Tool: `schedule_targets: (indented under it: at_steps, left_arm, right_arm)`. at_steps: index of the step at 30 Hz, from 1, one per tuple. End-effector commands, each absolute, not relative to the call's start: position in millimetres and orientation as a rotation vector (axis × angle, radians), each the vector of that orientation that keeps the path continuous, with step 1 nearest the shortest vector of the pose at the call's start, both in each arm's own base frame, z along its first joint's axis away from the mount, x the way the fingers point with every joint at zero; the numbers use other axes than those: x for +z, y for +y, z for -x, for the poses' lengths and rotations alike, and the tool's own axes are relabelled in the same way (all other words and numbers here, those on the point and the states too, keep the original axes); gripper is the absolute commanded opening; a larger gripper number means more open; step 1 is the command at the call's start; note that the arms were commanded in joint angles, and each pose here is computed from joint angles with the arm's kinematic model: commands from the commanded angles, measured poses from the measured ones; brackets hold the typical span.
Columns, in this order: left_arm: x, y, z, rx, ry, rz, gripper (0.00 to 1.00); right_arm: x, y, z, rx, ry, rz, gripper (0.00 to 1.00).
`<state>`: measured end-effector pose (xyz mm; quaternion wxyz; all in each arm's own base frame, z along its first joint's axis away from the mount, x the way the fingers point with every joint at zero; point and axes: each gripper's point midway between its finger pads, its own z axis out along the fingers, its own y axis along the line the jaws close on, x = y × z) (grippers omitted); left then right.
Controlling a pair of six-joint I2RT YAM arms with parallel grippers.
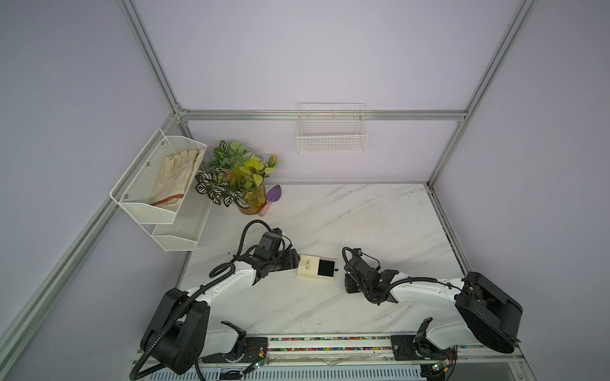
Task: Place the earrings into the drawer-style jewelry box
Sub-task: Pick up the earring from the center of the board.
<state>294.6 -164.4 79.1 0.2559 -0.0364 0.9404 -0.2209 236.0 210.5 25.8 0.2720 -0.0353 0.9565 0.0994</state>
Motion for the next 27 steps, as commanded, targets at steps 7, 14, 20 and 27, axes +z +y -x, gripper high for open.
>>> schedule_targets:
  at_steps: [7, 14, 20, 27]
  left_arm:
    - [88, -170, -304, -0.615, 2.522, 0.058, 0.72]
    - [88, -170, -305, -0.617, 2.520, 0.055, 0.72]
    - [88, -171, -305, -0.621, 2.520, 0.050, 0.72]
    - [88, -172, -304, -0.626, 2.523, 0.053, 0.72]
  right_arm:
    - [12, 199, -227, 0.153, 2.567, 0.037, 0.34]
    - [8, 199, -227, 0.095, 2.528, 0.030, 0.31]
    - [2, 193, -225, 0.037, 2.522, 0.005, 0.30]
    - [-2, 190, -224, 0.011, 2.514, 0.002, 0.30]
